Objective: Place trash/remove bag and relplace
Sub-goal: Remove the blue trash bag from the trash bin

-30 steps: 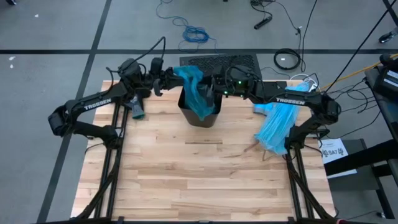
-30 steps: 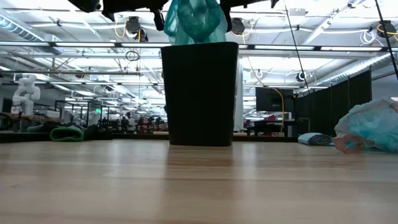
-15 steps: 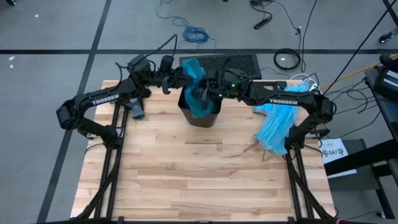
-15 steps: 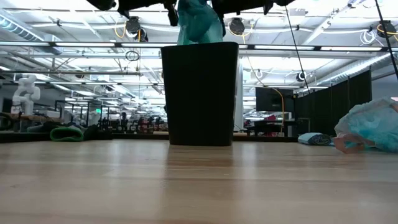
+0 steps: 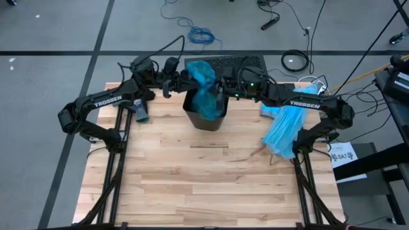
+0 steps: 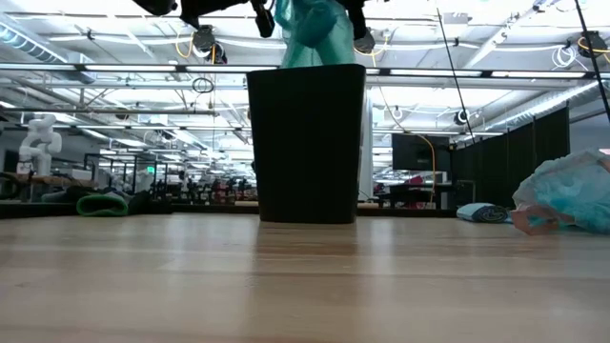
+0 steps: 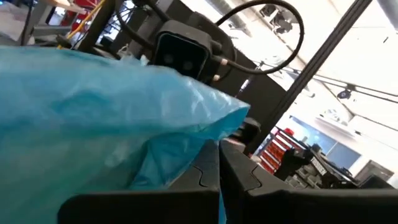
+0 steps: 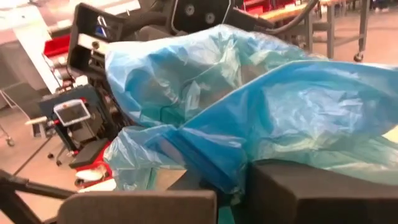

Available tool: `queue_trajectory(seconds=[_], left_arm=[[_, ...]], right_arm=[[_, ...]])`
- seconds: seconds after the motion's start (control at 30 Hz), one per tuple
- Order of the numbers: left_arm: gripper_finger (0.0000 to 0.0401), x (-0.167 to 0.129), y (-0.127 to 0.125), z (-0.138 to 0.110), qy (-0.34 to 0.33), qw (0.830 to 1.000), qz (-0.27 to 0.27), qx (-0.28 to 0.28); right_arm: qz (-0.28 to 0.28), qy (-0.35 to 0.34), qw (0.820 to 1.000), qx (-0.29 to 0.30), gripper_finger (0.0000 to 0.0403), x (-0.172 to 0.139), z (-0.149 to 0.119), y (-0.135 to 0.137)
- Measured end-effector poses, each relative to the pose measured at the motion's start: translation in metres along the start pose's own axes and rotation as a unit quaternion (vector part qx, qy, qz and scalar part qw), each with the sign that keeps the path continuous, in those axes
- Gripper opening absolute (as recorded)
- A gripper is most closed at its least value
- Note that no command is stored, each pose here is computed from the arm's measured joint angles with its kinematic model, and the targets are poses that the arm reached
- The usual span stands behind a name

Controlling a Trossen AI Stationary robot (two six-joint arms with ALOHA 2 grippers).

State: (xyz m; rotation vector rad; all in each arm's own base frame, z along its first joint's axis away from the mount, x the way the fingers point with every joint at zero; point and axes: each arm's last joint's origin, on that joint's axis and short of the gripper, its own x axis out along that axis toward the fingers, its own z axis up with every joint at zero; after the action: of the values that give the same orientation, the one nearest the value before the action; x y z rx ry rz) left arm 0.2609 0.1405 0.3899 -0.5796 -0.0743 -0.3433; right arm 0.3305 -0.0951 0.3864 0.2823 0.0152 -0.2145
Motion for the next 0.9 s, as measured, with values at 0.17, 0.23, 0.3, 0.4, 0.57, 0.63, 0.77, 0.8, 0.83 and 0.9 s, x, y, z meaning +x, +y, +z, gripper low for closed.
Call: queue_trajectory(seconds=[0.17,0.23,0.3,0.4,0.57,0.63,0.77,0.8,0.83,0.9], left_arm=[[0.0005,0.000,0.001,0.000,-0.002,1.000,0.003,-0.001],[0.0017,0.000,0.001,0.000,-0.004,1.000,0.005,-0.001],[0.0035,0.000,0.001,0.000,-0.003,1.000,0.005,-0.006],[0.0065,-0.002,0.002,0.001,0.004,1.000,-0.001,-0.022],[0.0090,-0.017,0.009,0.008,0.027,0.999,-0.015,-0.022],[0.0090,-0.025,0.014,0.012,0.019,0.999,-0.002,-0.026],[0.0085,-0.042,0.024,0.022,-0.018,0.999,0.044,-0.025],[0.0083,-0.046,0.026,0.024,-0.023,0.998,0.053,-0.024],[0.0082,-0.050,0.028,0.026,-0.028,0.998,0.060,-0.022],[0.0078,-0.057,0.031,0.030,-0.037,0.997,0.072,-0.019]], right_arm=[[-0.006,0.020,1.000,0.002,0.0001,-0.008,0.001,0.002],[-0.005,0.017,1.000,0.009,0.0001,-0.011,0.003,0.002],[-0.004,0.014,1.000,0.017,0.0000,-0.013,0.005,0.003],[0.000,0.006,1.000,0.022,0.0000,-0.019,0.011,0.006],[0.017,-0.019,0.999,0.020,0.0000,-0.037,0.024,0.016],[0.023,-0.028,0.999,0.020,0.0000,-0.043,0.029,0.020],[0.032,-0.039,0.999,0.019,0.0000,-0.052,0.035,0.025],[0.034,-0.040,0.998,0.019,0.0000,-0.053,0.036,0.026],[0.035,-0.041,0.998,0.019,0.0000,-0.054,0.036,0.027],[0.035,-0.041,0.998,0.019,0.0000,-0.054,0.036,0.027]])
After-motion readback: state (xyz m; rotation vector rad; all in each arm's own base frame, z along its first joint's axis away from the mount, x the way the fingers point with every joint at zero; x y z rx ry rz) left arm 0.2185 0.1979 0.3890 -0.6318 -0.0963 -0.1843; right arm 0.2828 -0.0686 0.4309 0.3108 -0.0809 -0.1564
